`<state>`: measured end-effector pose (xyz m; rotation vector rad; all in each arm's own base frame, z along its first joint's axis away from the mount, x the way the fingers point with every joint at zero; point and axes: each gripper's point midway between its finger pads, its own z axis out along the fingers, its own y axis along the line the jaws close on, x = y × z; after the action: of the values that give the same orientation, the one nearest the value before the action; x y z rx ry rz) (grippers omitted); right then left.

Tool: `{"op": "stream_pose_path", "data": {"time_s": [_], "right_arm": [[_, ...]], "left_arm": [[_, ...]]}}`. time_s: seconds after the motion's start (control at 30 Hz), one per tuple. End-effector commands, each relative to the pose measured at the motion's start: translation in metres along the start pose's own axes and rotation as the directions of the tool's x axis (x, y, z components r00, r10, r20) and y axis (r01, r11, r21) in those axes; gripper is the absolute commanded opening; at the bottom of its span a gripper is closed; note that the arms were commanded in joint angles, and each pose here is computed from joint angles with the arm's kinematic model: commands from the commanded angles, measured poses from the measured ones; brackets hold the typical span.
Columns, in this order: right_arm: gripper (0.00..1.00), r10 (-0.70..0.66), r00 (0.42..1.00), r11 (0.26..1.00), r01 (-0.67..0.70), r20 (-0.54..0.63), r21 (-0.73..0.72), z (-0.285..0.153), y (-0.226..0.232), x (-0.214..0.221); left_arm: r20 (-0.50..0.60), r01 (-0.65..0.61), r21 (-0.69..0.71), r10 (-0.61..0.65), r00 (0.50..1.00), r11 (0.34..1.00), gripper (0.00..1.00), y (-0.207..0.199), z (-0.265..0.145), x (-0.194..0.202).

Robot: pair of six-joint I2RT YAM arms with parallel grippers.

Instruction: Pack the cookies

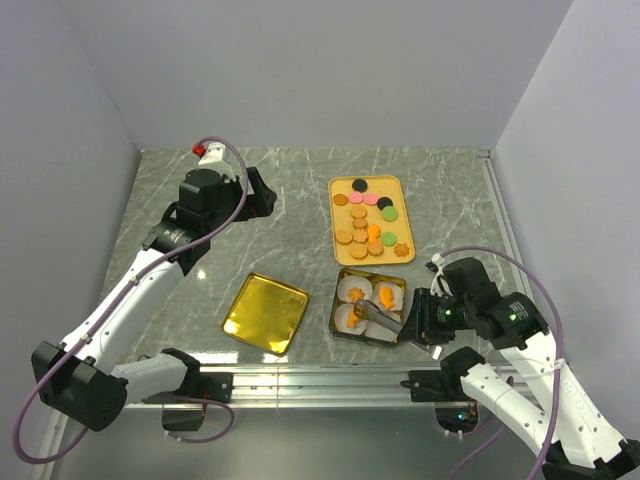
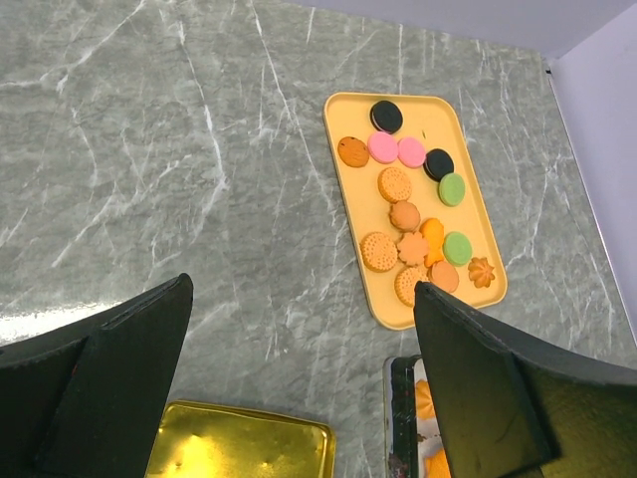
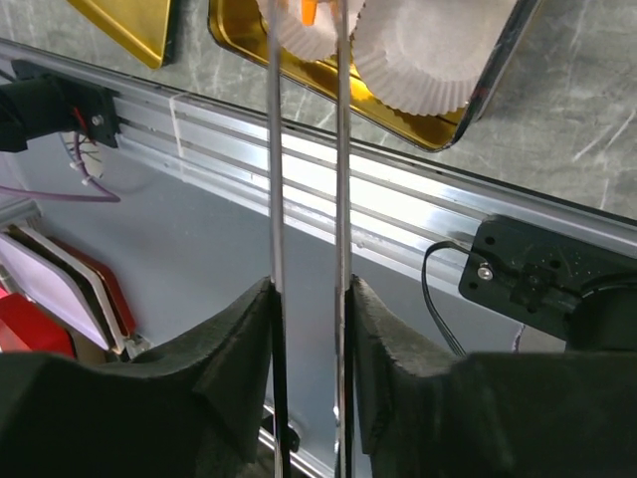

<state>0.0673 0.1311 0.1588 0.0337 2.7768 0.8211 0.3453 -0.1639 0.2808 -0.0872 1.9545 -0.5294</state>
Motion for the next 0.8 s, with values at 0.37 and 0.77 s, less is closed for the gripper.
{"op": "stream_pose_path", "data": {"time_s": [0.37,0.77], "right_arm": [[0.50,-0.026,0.998,1.000,0.025,0.052,0.008,-0.012,0.004,-0.008],[0.49,-0.074,0.987,0.997,0.071,0.141,0.025,-0.043,0.025,-0.037]], "left_arm": [[0.064,-0.003,0.047,0.000,0.998,0.999,1.00,-0.013,-0.012,-0.022],[0.071,-0.004,0.033,0.002,0.997,0.999,0.99,-0.009,-0.013,-0.020]]}}
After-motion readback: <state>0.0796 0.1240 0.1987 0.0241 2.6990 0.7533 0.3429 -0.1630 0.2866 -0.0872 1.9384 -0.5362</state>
